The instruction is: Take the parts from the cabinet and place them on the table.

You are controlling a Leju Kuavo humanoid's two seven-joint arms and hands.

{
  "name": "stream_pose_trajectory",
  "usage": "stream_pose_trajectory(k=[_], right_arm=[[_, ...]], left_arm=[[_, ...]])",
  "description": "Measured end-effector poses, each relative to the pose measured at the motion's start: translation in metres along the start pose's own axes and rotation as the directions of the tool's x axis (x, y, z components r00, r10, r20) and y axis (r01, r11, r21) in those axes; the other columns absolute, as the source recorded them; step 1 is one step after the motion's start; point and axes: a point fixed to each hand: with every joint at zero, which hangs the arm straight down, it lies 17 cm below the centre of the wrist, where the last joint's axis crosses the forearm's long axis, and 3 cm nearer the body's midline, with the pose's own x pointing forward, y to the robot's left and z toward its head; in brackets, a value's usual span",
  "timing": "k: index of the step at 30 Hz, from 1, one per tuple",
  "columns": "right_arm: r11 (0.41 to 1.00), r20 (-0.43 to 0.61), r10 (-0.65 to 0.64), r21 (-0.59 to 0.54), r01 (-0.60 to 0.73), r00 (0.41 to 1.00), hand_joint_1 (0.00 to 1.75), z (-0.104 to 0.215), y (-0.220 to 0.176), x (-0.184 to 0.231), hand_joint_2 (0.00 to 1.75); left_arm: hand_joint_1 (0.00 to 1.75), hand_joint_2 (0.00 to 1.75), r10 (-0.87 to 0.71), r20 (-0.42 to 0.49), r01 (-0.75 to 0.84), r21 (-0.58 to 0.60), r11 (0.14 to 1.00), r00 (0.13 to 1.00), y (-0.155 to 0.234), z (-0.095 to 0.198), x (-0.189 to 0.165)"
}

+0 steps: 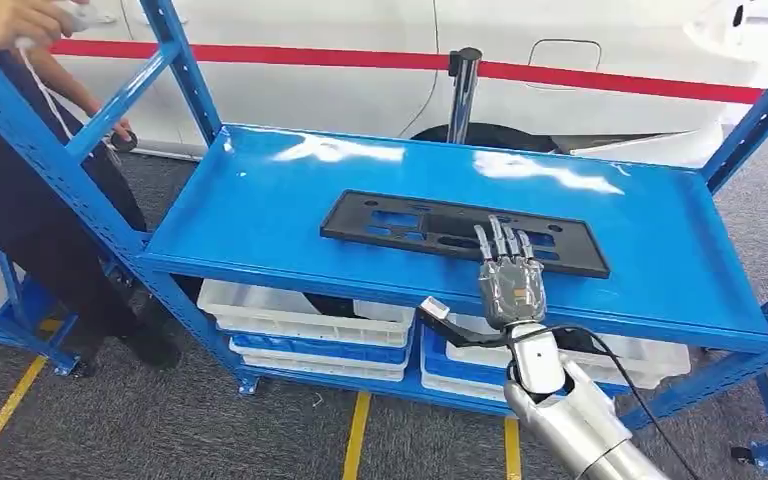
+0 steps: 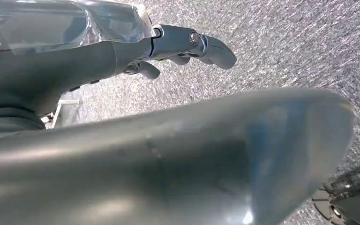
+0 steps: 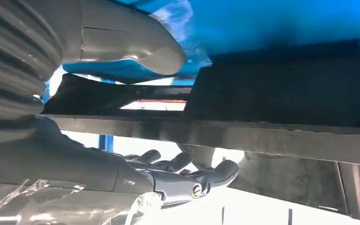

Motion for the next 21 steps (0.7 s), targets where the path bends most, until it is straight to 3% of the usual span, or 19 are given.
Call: stream_pose_trajectory(k=[21], right_arm=[[1.000, 0.012, -0.009, -0.001, 0.009, 1.000, 0.00, -0.0035, -0.0011, 0.0090, 1.75]], left_arm=[[0.00, 0.00, 0.003, 0.005, -0.003, 0.000, 1.000, 1.000, 0.0015, -0.0003, 0.0026]])
